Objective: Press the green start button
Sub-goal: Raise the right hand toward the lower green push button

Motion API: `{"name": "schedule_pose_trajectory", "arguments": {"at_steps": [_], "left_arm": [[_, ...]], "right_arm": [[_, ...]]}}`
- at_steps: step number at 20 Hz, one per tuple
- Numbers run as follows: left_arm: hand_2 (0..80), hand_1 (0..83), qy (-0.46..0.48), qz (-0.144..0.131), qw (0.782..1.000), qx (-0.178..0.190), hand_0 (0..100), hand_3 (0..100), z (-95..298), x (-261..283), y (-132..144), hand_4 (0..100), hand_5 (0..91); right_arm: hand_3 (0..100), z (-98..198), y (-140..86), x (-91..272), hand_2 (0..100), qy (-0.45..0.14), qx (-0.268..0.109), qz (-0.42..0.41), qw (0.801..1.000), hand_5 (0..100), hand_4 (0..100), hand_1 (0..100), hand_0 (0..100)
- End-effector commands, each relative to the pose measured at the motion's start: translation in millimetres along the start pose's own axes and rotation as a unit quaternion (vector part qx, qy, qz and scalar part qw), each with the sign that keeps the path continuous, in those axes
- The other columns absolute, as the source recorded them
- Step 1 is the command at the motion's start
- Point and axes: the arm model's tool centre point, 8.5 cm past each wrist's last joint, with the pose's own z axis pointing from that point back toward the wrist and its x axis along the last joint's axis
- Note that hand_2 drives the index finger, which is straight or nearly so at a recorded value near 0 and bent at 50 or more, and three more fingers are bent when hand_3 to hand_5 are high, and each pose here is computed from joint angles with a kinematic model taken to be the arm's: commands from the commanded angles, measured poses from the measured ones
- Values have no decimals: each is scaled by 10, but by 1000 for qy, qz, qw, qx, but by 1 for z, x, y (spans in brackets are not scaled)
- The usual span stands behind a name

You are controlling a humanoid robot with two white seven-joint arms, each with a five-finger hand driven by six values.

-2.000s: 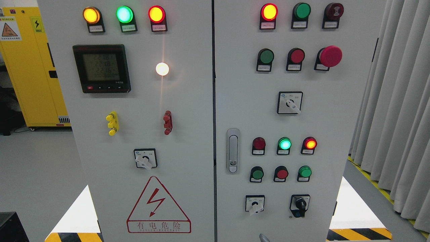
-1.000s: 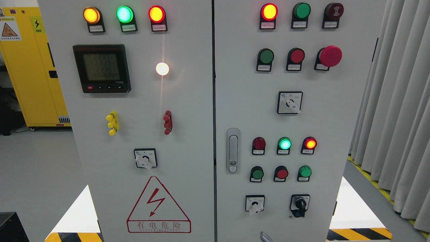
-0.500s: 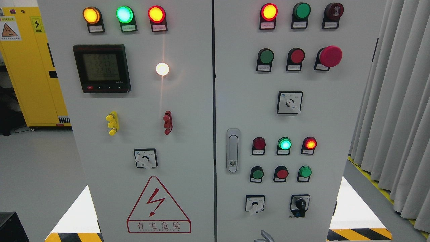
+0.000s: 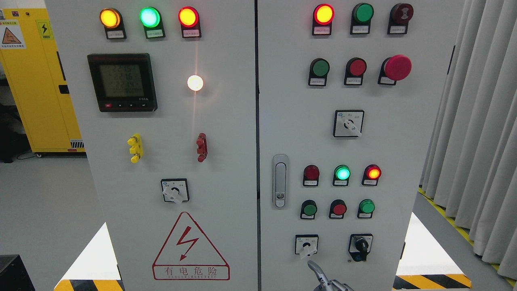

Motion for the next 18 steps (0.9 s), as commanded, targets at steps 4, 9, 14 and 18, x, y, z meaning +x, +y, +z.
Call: {"name": "schedule_pose_trajectory", "arguments": {"at_steps": [4, 9, 14, 18], "left_arm": [[0, 556, 0, -1, 1000, -2, 120, 0, 0, 0, 0, 0, 0], [0, 556, 0, -1, 1000, -2, 120, 0, 0, 0, 0, 0, 0], [0, 556, 0, -1, 1000, -2, 120, 0, 0, 0, 0, 0, 0], [0, 556, 0, 0, 1000, -2, 120, 0, 0, 0, 0, 0, 0]], "right_arm": [[1000, -46, -28, -20, 0, 7, -29, 96, 995, 1000, 1000, 1000, 566], [1000, -60, -28, -24, 0, 12, -30, 104, 994, 1000, 1000, 1000, 589], [1000, -67, -30, -25, 0, 15, -25, 107, 994, 1000, 1000, 1000, 622], [1000, -68, -29, -25, 0, 15, -23, 106, 994, 1000, 1000, 1000, 631]]}}
